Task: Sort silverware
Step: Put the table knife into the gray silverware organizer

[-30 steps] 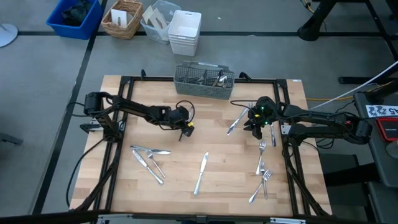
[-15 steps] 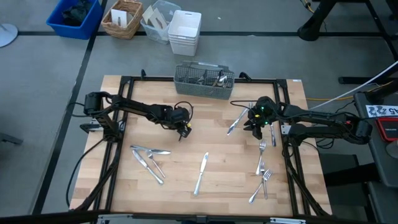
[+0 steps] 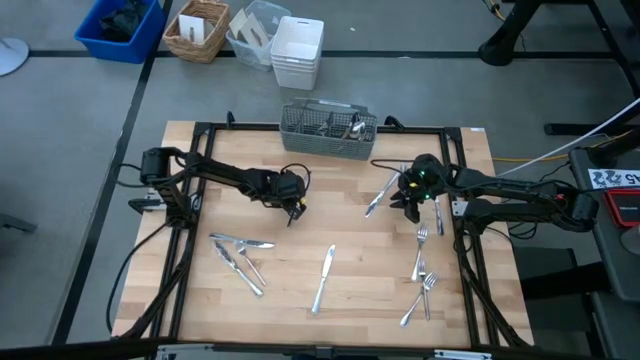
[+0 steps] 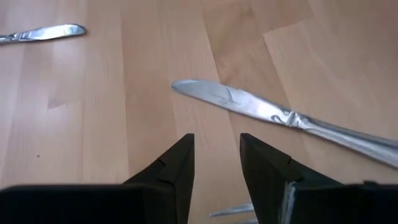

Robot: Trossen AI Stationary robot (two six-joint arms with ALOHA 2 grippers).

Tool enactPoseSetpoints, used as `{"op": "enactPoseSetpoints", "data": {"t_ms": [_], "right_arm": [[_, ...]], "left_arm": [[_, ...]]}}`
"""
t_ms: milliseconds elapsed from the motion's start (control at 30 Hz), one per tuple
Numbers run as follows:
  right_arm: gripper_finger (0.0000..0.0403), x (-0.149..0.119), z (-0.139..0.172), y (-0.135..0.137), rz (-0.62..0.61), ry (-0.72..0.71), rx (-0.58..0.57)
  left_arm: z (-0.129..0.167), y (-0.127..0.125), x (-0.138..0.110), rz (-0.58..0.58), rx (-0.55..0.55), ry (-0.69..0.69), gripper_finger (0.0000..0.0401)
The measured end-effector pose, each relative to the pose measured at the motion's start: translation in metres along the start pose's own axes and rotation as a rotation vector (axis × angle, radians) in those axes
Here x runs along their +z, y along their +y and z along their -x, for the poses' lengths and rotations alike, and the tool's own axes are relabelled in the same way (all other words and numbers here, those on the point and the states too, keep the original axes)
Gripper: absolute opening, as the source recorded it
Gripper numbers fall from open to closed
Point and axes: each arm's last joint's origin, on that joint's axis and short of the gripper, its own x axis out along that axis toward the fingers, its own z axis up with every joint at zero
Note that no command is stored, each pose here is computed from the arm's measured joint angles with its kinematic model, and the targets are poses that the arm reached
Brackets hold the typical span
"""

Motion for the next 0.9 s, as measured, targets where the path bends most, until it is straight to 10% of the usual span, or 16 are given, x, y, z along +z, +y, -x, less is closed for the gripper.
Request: {"op": "enactPoseSetpoints", "data": {"t_ms": [900], "right_arm": [[0.0131,0.0,0.0,0.0,0.0,-0.001,0.0]], "left_arm": [[0.012,0.022,-0.001,0.004,0.048,0.092,0.0111]]}}
